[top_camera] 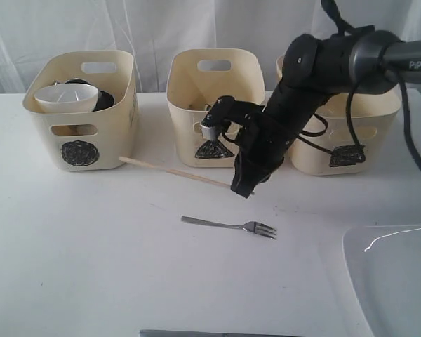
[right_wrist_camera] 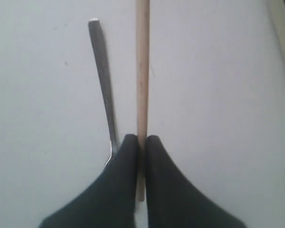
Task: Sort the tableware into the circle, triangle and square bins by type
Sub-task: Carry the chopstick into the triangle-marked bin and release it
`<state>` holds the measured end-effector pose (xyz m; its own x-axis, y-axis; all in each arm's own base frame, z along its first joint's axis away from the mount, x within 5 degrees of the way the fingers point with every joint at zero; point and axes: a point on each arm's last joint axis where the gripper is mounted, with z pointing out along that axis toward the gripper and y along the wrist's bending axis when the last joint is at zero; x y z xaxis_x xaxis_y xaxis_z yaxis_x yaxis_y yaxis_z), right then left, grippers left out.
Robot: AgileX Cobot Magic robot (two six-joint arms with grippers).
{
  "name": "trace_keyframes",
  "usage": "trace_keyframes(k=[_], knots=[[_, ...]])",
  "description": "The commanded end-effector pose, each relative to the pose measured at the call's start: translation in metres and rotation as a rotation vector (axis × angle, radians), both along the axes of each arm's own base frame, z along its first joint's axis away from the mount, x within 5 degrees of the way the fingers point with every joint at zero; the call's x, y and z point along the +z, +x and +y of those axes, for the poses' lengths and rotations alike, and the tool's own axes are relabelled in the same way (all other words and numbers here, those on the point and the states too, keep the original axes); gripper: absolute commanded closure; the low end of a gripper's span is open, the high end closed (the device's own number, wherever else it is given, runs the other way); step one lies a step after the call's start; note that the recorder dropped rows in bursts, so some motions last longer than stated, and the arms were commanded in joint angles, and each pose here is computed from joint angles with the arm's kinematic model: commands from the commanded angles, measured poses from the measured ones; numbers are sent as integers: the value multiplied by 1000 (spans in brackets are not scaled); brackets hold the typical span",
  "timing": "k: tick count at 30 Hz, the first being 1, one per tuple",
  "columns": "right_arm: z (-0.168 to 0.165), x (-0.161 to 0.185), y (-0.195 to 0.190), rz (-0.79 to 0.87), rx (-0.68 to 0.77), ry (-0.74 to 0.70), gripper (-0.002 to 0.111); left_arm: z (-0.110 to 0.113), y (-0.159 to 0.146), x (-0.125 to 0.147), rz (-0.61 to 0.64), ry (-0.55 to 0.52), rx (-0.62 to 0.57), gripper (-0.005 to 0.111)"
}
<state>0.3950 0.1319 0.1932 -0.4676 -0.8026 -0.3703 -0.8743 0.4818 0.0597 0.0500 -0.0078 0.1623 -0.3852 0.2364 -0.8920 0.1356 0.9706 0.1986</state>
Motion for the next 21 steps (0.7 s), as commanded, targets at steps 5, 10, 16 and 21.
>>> trace_keyframes(k=[5,10,16,21], knots=[[-2,56,-23,-28,-47,2,108,0,0,-1,-1,-8,0,107],[-6,98,-34,-154,-103,49,108,0,0,-1,-1,-8,0,107],[-27,133,-29,-383,-375,-14,108,0,0,-1,-1,-8,0,107],[-34,121,-19,-384,-418,-107,108,0,0,-1,-1,-8,0,107]])
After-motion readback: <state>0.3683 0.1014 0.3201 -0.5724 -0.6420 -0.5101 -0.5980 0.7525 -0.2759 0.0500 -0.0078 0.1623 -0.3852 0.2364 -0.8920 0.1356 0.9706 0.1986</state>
